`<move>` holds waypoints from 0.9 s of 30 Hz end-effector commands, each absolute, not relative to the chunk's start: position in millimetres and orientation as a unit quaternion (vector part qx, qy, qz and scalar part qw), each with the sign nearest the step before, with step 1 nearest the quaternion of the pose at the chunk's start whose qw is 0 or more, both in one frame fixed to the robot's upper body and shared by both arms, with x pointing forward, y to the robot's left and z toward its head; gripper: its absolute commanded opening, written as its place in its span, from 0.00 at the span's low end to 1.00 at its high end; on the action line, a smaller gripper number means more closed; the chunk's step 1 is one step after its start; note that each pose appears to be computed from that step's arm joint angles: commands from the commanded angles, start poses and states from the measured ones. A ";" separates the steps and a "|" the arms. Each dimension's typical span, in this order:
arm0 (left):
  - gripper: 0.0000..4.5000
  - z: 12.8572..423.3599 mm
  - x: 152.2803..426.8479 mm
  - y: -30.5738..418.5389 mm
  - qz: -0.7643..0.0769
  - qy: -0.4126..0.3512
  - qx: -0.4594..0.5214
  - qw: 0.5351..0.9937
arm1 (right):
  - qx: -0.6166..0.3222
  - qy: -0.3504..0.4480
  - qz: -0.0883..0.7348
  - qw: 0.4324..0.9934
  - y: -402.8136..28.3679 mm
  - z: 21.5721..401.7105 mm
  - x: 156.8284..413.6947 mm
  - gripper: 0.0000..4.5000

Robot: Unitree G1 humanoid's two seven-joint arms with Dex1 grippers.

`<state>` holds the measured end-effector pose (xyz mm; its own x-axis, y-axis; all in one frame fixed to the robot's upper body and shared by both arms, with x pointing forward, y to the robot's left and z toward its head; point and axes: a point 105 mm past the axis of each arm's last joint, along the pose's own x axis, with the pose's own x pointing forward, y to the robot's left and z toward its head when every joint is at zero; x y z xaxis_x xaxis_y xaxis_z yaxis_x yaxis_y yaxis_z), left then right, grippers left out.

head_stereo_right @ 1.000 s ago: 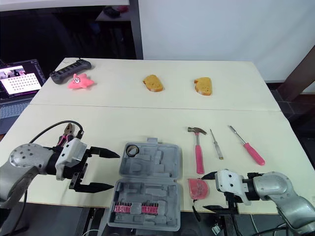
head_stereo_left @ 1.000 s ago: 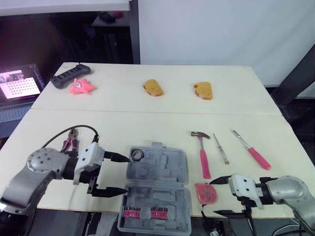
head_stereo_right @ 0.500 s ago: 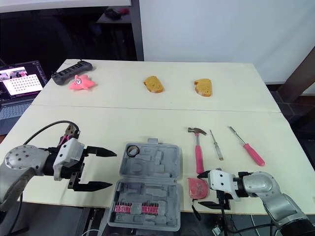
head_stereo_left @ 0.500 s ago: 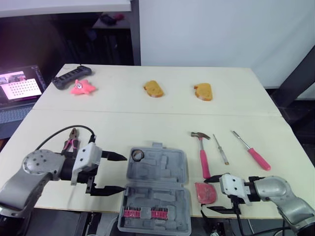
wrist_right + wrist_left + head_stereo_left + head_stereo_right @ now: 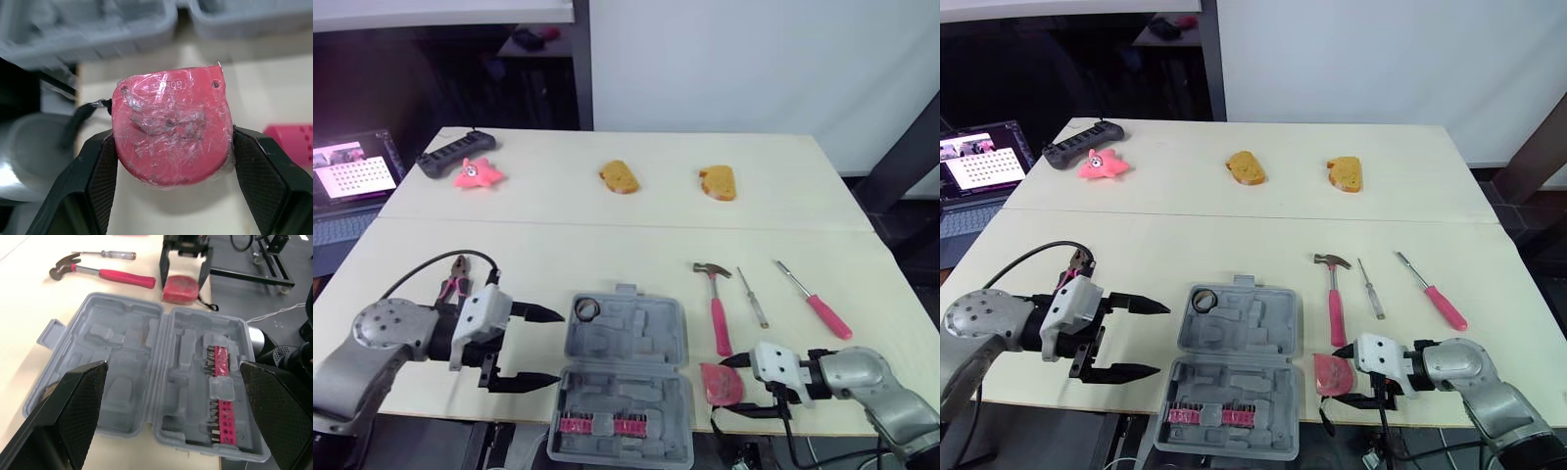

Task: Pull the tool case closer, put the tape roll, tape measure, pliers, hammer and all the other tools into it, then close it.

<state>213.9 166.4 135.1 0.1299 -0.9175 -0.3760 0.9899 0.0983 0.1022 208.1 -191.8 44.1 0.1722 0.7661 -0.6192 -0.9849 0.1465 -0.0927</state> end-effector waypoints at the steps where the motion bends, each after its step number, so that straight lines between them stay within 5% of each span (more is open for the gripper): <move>1: 1.00 140.5 215.4 172.6 -0.642 0.097 0.180 0.739 | -0.237 0.205 0.594 0.741 -181.1 81.3 220.3 0.66; 8: 1.00 135.3 213.2 180.0 -0.614 0.096 0.149 0.769 | -0.286 0.191 0.582 0.737 -147.4 124.3 241.4 0.66; 13: 1.00 134.6 204.6 181.7 -0.593 0.092 0.135 0.789 | -0.286 0.253 0.581 0.719 -130.9 143.0 255.9 0.66; 27: 1.00 121.3 184.3 200.2 -0.514 0.117 0.129 0.840 | -0.344 0.321 0.520 0.713 -93.8 108.3 299.0 0.66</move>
